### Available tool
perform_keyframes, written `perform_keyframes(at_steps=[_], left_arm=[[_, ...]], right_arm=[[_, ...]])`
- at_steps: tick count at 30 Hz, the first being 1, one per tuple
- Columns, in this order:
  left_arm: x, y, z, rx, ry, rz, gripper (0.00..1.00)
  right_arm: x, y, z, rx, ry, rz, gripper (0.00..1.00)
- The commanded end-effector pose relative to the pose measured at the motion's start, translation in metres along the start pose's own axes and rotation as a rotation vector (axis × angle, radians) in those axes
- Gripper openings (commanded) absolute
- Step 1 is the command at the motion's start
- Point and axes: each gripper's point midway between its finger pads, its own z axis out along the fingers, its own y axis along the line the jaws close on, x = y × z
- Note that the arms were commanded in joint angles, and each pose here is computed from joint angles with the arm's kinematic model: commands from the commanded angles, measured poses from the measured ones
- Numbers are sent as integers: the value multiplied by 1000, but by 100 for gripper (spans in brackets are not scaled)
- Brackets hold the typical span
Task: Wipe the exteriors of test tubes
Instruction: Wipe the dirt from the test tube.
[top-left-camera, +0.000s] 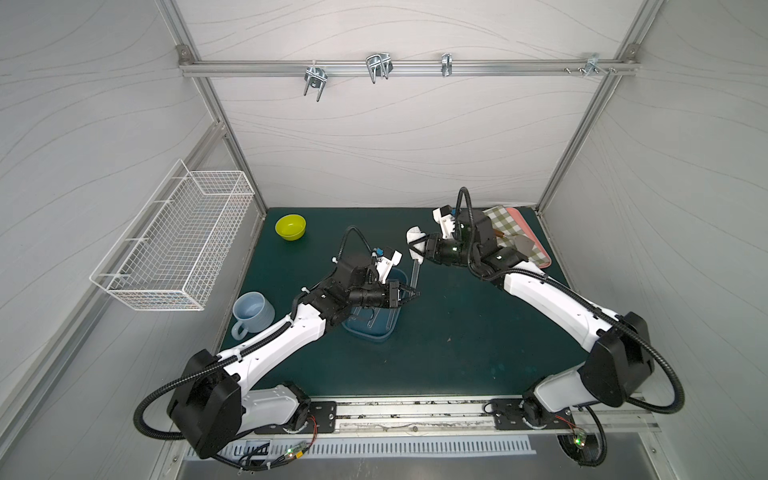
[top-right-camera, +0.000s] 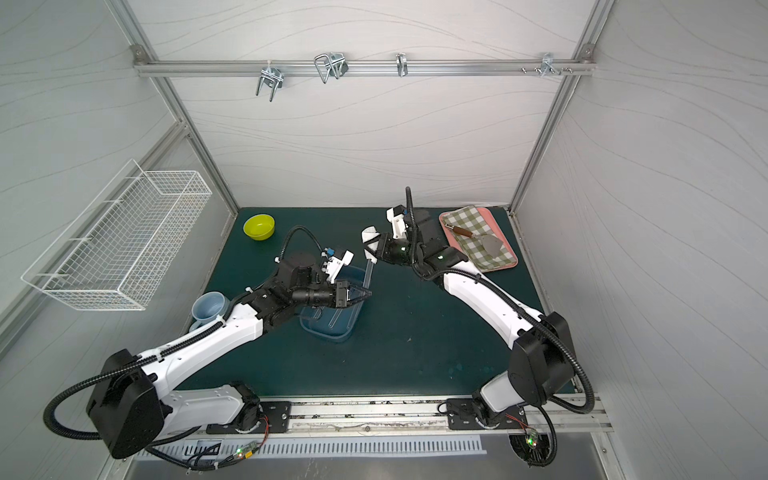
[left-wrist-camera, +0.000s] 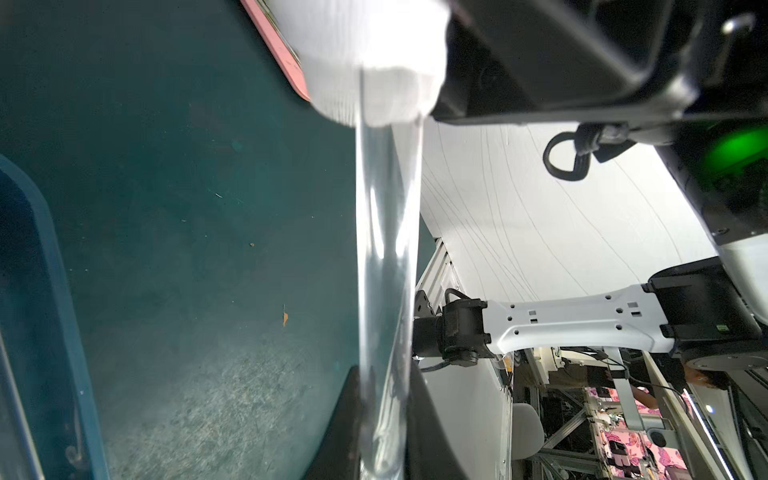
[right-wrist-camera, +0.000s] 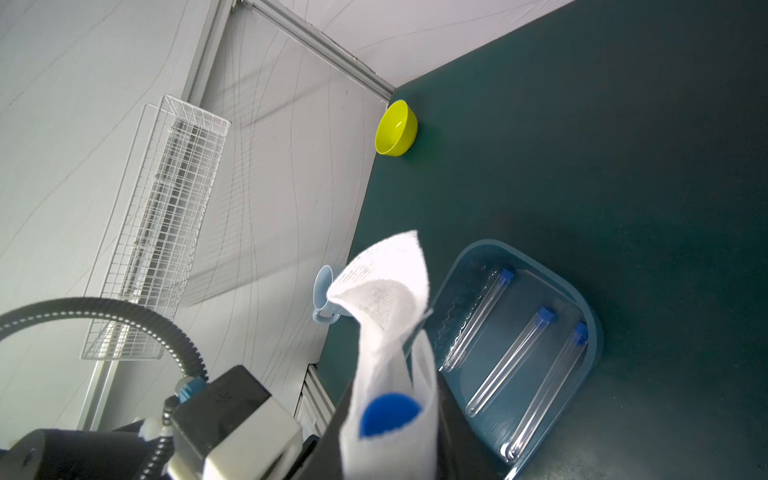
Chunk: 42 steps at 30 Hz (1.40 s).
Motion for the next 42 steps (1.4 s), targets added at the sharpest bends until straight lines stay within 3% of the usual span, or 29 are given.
perform_keyframes(at_steps=[1, 6, 15, 26, 36, 42], left_arm=[[-16, -18, -6, 42, -54, 57, 10], [-16, -16, -4, 42, -48, 53, 10], [-16, -17, -6, 44, -56, 50, 10], [-19, -18, -4, 43, -52, 58, 10], [-18, -19, -7, 44, -58, 60, 10], [-18, -18, -8, 37, -65, 61, 10]], right_arm=[[32, 5, -2, -3, 39, 23, 26], [51, -3, -4, 24, 42, 37, 26], [-17, -6, -3, 10, -19, -5, 26], [58, -2, 3, 15, 60, 43, 26], [-13, -3, 3, -2, 9, -6, 26], [17, 0, 8, -10, 56, 15, 25]])
